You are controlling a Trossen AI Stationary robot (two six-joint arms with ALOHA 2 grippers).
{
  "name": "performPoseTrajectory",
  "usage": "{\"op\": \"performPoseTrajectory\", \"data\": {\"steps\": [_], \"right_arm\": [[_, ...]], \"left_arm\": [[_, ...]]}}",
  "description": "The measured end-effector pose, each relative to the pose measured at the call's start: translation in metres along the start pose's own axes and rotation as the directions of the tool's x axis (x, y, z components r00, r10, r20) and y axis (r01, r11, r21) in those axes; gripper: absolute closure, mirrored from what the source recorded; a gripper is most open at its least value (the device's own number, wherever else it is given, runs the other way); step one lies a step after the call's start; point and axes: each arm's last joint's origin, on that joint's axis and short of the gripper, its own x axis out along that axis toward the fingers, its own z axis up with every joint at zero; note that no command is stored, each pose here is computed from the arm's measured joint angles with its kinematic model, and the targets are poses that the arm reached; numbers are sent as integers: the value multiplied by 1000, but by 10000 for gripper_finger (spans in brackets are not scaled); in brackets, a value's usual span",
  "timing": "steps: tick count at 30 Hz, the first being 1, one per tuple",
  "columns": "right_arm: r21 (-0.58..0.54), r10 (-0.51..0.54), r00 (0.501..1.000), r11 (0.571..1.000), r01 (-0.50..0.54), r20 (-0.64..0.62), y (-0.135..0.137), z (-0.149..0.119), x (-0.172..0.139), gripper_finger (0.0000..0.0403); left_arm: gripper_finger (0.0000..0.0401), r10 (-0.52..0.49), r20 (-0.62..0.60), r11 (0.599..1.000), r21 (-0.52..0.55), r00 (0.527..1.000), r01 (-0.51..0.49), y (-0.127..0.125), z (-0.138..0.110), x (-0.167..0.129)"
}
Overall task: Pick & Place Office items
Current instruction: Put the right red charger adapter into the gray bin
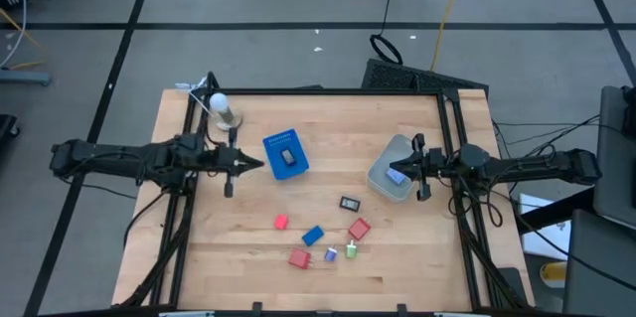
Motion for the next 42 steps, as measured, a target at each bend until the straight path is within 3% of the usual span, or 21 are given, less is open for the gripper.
{"op": "performPoseTrajectory", "data": {"steps": [8,14,42], "right_arm": [[0,0,1000,1000,0,-1,0,0,0,399],[0,-3,1000,1000,3,-6,0,-1,0,399],[1,0,1000,1000,1,-22,0,-3,1,399]], "left_arm": [[395,36,63,999,7,997,-36,-3,-20,-9],[390,157,52,987,-25,986,-156,-1,-29,-13],[398,180,10,983,-36,984,-179,-8,-84,-9]]}}
